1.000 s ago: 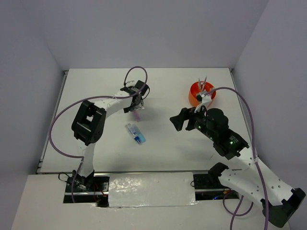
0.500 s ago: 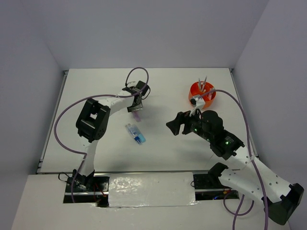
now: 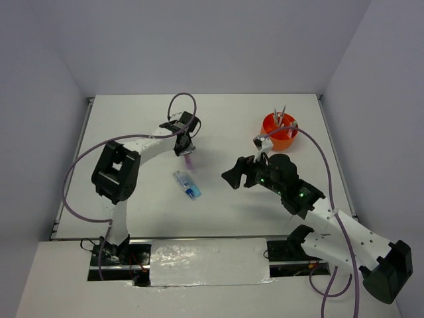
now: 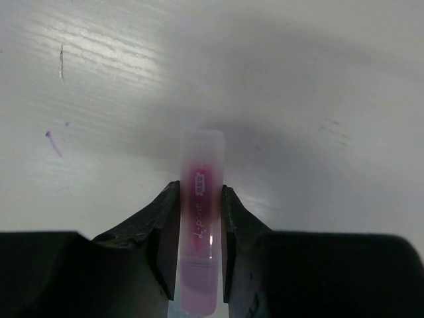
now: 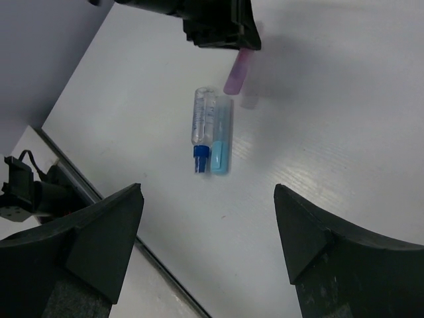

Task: Sort the stationery into containers
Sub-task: Pick up the pen from the center of the board.

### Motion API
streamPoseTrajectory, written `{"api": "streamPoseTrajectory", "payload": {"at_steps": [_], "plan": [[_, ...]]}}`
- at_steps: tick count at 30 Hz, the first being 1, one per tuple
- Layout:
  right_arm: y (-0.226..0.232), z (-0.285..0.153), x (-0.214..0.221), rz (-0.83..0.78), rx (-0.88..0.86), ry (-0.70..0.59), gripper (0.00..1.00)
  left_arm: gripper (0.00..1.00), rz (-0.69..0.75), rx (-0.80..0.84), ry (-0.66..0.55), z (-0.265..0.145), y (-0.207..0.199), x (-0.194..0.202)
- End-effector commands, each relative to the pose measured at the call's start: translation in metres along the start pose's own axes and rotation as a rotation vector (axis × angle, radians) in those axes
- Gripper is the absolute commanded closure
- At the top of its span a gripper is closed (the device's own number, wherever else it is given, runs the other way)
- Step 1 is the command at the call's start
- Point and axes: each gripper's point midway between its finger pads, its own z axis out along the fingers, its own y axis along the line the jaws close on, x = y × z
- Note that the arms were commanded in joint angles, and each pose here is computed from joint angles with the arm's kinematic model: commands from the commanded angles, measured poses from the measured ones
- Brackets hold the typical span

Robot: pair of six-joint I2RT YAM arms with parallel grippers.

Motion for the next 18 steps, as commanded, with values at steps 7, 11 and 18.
{"api": "streamPoseTrajectory", "payload": {"at_steps": [7,11,18], "plan": [[0.011,0.02,-0.02,0.097,-0.051,-0.126,0.15,1.0,-0.293,0.466,-0.124,-0.146,-0.068,-0.032],[0.015,0.025,-0.027,0.131,-0.062,-0.155,0.18,1.0,-0.394,0.582,-0.127,-0.178,-0.076,-0.017],[0.027,0.034,-0.03,0.128,-0.111,-0.152,0.25,1.0,-0.416,0.687,-0.133,-0.22,-0.094,-0.008]]}}
